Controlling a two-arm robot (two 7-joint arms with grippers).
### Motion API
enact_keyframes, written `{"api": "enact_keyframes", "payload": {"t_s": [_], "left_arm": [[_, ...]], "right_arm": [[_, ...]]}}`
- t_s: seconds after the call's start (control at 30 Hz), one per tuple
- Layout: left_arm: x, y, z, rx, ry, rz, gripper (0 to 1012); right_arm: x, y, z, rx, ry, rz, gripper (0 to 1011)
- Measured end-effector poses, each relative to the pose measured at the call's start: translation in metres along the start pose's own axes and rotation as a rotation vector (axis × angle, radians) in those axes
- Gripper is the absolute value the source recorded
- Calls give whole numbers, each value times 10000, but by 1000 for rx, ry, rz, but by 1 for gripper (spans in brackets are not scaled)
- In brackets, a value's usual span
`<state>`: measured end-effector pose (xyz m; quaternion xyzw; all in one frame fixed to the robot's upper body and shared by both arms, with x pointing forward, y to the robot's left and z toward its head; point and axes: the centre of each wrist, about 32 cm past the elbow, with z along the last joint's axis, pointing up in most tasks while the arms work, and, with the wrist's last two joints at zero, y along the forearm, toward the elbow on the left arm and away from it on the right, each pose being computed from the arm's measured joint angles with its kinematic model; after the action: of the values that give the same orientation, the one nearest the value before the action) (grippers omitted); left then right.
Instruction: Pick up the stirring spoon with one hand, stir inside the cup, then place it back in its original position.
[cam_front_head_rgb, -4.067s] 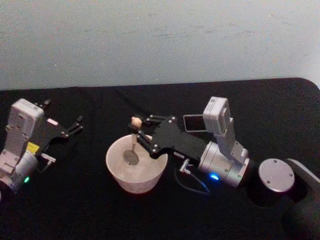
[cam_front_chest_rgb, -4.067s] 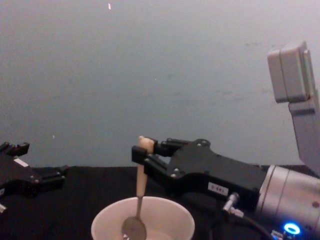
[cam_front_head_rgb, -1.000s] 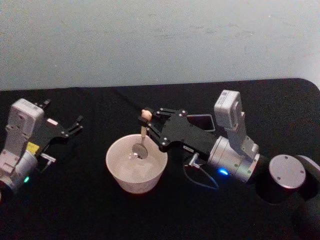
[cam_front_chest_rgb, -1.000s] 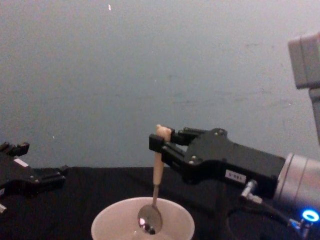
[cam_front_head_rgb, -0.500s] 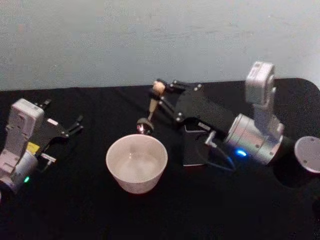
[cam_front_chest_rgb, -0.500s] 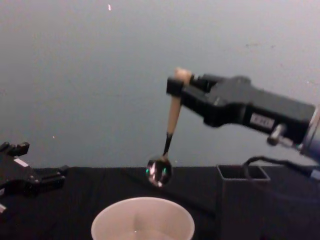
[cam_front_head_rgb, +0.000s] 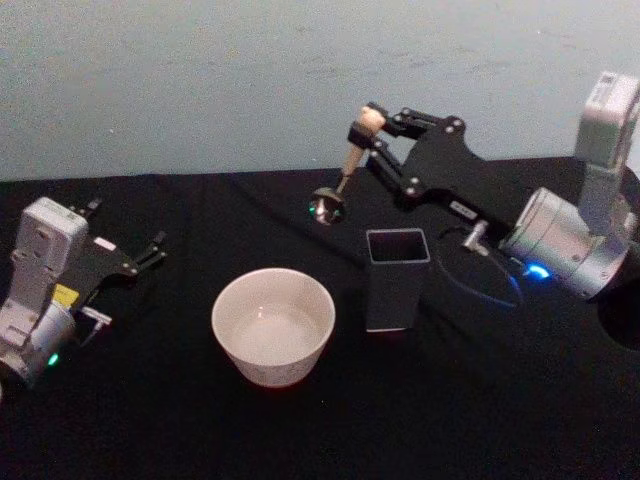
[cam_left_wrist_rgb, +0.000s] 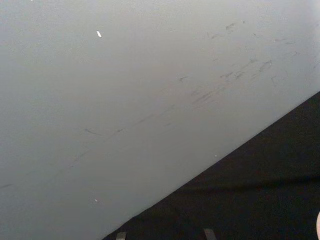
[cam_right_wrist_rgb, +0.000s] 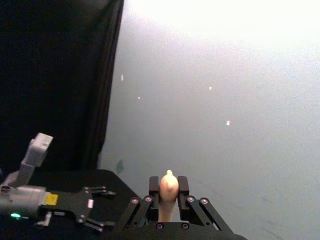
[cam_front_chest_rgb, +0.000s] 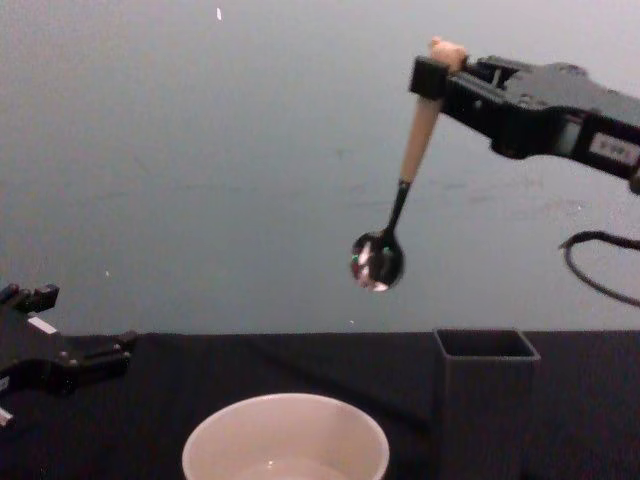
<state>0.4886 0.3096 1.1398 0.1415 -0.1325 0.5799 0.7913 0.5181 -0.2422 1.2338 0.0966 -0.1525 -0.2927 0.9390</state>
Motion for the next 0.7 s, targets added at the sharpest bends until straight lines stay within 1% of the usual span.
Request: {"api": "enact_keyframes", "payload": {"t_s": [0.1, 0.23, 0.33, 0.37, 0.47, 0.7], "left_arm": [[0, 0, 0, 0, 0, 0, 1001], [0, 0, 0, 0, 0, 0, 1001], [0, 0, 0, 0, 0, 0, 1001], [0, 0, 0, 0, 0, 0, 1001], [0, 0, 0, 0, 0, 0, 1001], [0, 0, 0, 0, 0, 0, 1001]], "right_arm": [[71, -88, 29, -7, -16, -23, 213], [125, -177, 44, -17, -28, -44, 213], [167, -291, 54, -34, -35, -67, 213], [167, -291, 54, -34, -35, -67, 213], [181, -397, 46, -58, -34, -78, 213], [171, -483, -23, -109, -22, -89, 213]]}}
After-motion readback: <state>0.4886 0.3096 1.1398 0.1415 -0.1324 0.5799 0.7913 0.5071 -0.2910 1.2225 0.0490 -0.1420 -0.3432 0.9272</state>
